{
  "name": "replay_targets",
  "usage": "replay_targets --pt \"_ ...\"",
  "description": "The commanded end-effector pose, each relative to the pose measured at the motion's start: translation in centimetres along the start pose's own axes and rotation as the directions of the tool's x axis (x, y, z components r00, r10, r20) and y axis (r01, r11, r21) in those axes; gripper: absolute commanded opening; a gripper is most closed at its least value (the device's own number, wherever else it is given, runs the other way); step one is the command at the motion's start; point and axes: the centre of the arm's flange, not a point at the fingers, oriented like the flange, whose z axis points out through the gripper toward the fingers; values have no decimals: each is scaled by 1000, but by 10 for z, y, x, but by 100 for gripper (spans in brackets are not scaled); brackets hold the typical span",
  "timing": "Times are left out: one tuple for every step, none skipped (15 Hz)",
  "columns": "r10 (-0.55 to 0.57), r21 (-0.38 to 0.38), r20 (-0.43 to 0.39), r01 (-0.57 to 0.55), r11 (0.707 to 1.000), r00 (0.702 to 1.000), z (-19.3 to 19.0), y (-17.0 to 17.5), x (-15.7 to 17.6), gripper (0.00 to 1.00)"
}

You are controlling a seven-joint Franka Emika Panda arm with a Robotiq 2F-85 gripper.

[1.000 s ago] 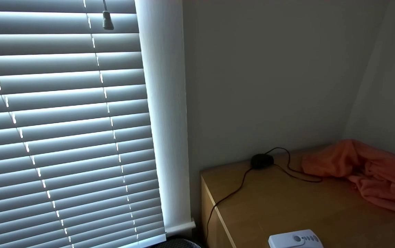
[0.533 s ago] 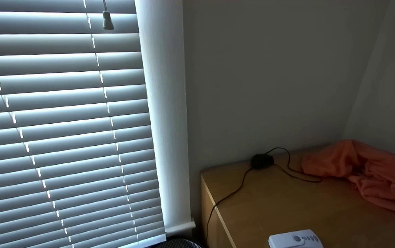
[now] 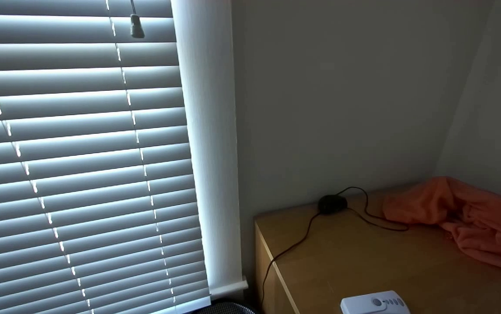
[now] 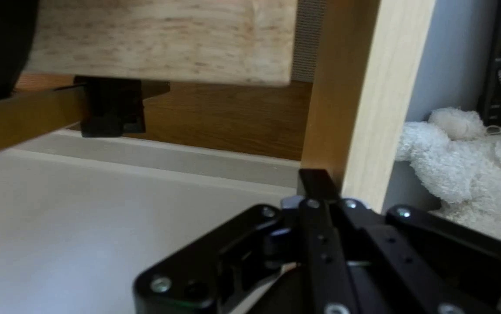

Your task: Put the black remote in the open drawer and then close the drawer

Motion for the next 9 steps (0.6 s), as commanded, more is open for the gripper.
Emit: replay_targets --pt "-14 53 -7 14 999 1000 17 -16 2 0" --pt "-14 58 -3 14 998 1000 18 -20 2 0" --pt "-12 65 8 12 998 1000 19 -24 1 0" --pt "-6 72 15 5 997 1000 19 -29 0 0" --pt "-3 80 18 2 997 1000 17 -34 0 0" --pt "-4 88 14 3 996 1000 15 -39 0 0" --pt "-5 94 14 3 996 1000 14 -43 0 0" --pt "-5 104 15 3 995 1000 13 -50 1 0" --pt "-6 109 21 4 994 1000 13 -56 2 0"
